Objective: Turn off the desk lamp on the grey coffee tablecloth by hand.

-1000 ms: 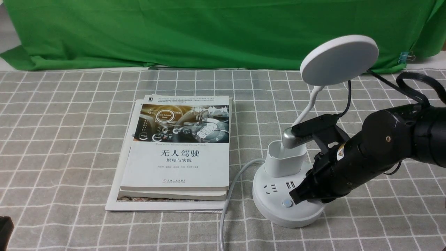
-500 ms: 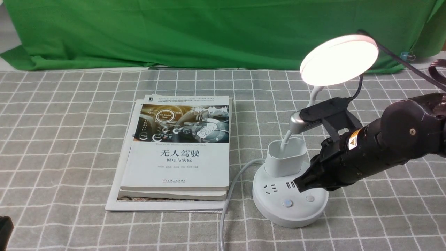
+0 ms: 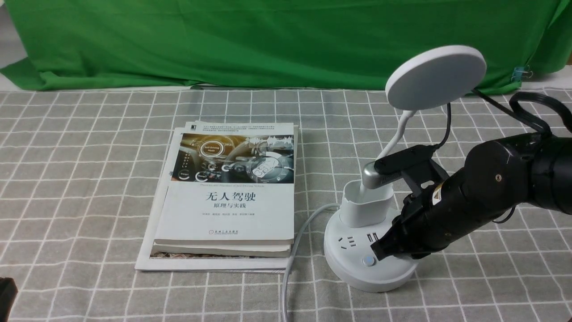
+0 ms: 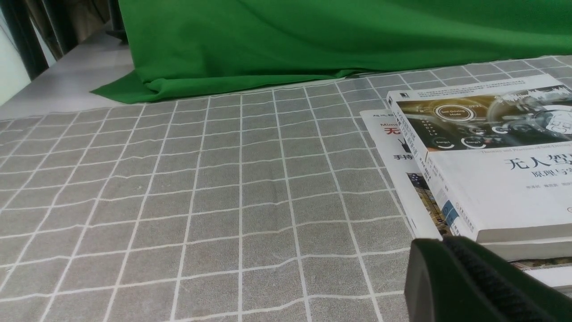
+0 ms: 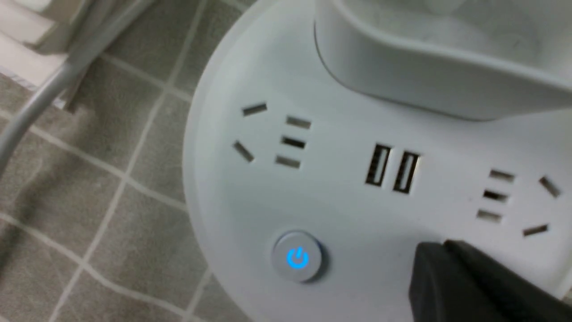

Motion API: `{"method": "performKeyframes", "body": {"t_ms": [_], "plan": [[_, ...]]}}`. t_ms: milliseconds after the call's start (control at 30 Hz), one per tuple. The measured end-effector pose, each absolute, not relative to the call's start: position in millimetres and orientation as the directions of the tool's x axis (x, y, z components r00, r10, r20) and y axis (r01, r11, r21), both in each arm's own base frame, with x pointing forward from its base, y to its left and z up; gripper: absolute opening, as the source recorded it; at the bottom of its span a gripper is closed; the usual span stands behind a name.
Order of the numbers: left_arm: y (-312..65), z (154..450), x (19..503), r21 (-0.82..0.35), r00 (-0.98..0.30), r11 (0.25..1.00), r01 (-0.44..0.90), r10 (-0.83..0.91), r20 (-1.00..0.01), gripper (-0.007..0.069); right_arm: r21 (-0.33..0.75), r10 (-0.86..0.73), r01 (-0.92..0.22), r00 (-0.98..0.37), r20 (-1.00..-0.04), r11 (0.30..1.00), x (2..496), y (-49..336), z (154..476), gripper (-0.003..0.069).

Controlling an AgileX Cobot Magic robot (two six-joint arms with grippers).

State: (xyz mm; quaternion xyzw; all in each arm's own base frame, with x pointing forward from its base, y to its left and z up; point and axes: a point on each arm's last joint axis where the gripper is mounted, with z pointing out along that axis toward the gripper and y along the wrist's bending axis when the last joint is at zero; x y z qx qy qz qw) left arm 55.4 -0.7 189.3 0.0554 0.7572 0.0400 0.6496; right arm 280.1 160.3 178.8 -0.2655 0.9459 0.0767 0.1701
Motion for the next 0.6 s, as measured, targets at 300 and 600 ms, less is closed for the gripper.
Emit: {"method": "performKeyframes", "body": {"t_ms": [300, 600], "plan": [[-0.7, 189.3, 55.4, 0.133, -0.15, 0.991, 0.032, 0.136, -0.979, 0.0001, 0.057, -0.467, -0.527, -0.793, -0.391, 0.848, 275.1, 157.9, 194.7, 0.0025], [-0.7, 189.3, 55.4, 0.133, -0.15, 0.991, 0.032, 0.136, -0.979, 0.0001, 0.066, -0.452, -0.519, -0.794, -0.407, 0.852, 243.4, 133.4, 241.9, 0.0025]]}}
